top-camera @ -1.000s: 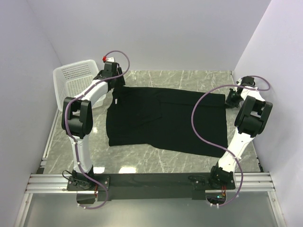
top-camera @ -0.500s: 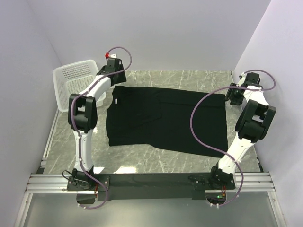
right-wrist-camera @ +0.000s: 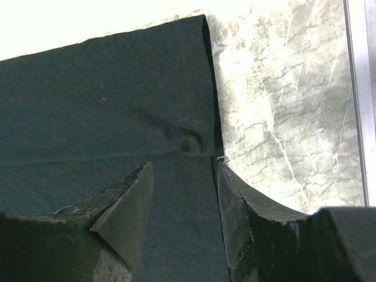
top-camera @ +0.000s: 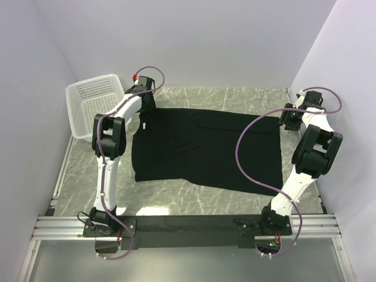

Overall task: Fold and stack the t-shirts
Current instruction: Smooth out the T-shirt at the center of the board.

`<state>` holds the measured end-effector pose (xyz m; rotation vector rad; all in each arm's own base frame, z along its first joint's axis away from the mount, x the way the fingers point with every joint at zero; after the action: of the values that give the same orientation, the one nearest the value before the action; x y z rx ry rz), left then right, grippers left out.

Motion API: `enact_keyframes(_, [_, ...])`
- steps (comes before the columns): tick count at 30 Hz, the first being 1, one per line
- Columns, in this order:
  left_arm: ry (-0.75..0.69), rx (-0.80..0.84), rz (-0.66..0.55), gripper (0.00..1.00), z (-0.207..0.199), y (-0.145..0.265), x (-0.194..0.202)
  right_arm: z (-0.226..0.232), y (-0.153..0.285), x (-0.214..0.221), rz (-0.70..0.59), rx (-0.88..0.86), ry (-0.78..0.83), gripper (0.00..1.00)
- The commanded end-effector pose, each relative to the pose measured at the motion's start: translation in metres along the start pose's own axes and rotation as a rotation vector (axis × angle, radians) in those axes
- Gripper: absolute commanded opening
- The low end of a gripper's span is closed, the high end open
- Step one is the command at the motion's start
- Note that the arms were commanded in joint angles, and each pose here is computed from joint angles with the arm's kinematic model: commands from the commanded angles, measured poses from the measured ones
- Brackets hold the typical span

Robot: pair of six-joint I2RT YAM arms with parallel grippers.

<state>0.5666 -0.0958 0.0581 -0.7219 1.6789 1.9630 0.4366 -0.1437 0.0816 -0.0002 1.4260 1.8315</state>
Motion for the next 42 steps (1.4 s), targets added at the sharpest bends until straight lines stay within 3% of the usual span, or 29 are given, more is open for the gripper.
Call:
enact_keyframes(1, [0.036,0.004,-0.043,0.6,-0.003,0.003,-0.021,0.001,0.002,-0.009,-0.038,-0.015,0.011,0.55])
enact_keyframes(12, [0.046,0.023,-0.041,0.48,-0.008,-0.009,-0.024,-0.005,-0.009,-0.002,-0.016,-0.001,0.004,0.54])
enact_keyframes(21, [0.056,0.031,-0.037,0.15,0.001,-0.01,-0.022,-0.008,-0.012,0.002,-0.003,0.001,0.004,0.54])
enact_keyframes(22, [0.057,0.032,-0.036,0.07,0.002,-0.01,-0.022,-0.007,-0.012,0.002,-0.001,0.0,0.004,0.54])
enact_keyframes(25, [0.059,0.028,-0.043,0.02,0.008,-0.009,-0.023,-0.008,-0.013,0.002,-0.004,0.001,0.006,0.53])
enact_keyframes(42, [0.057,0.064,-0.068,0.0,0.015,-0.007,-0.034,-0.012,-0.036,-0.002,0.028,0.019,-0.07,0.53])
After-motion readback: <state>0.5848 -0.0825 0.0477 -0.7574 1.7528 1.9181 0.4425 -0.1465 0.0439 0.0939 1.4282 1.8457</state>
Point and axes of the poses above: each gripper's point midway between its finger pads, its own y axis back along the fingers, its own z axis along the line the jaws close on, x = y × z, the point moved 1 cm from there along y, back along the fingers, and after that the axes turned 14 degrees about -y, right-handed, at the moved point
